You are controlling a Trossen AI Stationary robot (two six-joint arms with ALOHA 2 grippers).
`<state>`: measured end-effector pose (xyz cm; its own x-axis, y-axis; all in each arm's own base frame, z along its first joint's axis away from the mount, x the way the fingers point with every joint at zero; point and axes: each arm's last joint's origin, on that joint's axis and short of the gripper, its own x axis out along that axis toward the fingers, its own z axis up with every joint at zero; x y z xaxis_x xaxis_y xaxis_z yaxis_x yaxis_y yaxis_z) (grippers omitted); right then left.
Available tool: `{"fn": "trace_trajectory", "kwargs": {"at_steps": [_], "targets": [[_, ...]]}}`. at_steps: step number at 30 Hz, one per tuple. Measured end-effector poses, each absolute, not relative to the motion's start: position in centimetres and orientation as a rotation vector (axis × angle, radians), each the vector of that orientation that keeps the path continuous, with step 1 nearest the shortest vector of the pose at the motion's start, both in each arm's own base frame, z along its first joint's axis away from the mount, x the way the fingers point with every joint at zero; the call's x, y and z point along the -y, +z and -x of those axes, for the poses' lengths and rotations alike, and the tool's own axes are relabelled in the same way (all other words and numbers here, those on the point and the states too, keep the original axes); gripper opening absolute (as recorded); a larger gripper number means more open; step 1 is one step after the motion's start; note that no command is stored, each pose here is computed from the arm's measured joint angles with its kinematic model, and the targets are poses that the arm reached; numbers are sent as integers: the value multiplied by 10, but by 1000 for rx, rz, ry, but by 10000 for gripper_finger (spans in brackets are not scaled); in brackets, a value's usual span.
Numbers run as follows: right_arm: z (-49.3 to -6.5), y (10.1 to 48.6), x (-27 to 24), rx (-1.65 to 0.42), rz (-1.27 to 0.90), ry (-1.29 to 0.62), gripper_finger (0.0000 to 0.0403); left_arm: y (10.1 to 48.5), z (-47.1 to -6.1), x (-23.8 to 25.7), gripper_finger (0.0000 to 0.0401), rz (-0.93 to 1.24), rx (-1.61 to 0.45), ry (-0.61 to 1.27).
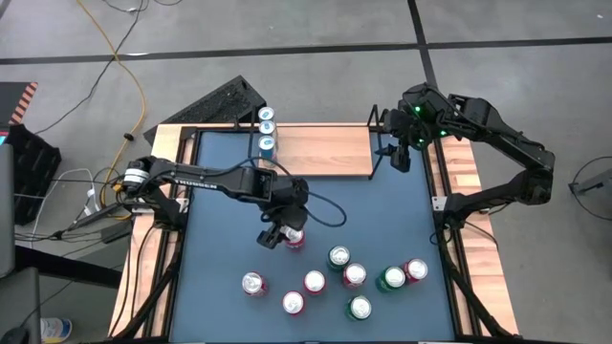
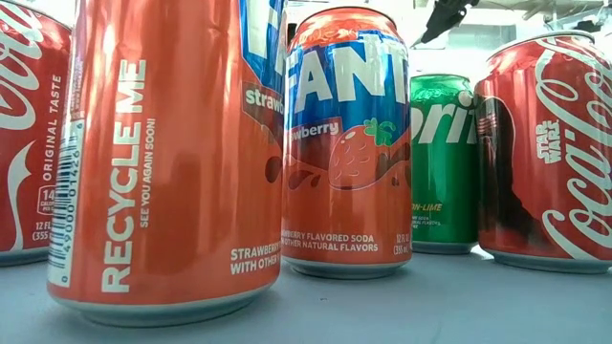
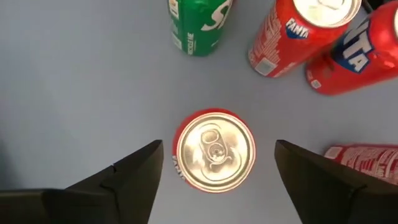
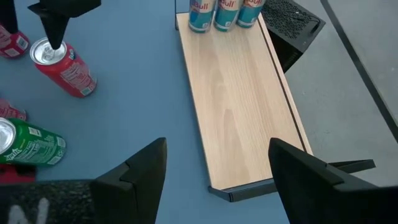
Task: Place canned beverage on shelf
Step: Put the top red soda can on the shelf
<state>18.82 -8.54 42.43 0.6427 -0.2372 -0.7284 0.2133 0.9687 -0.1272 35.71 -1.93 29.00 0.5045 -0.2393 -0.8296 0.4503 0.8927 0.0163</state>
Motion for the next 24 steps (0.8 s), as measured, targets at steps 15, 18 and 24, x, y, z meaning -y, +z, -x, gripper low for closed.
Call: {"fn": "trace_trajectory", "kwargs": {"at_steps": [15,18,24], "targets": [[-187,423,85,-854,24,-252,266,267,-373,25,332,-111,-998,-415],[-187,423,85,-856,24,-252,266,259,-377,26,332,-99,-1012,-437],[-186,423,84,-860,21,-248,266,255,-377,27,332,-192,-1023,-401]]}}
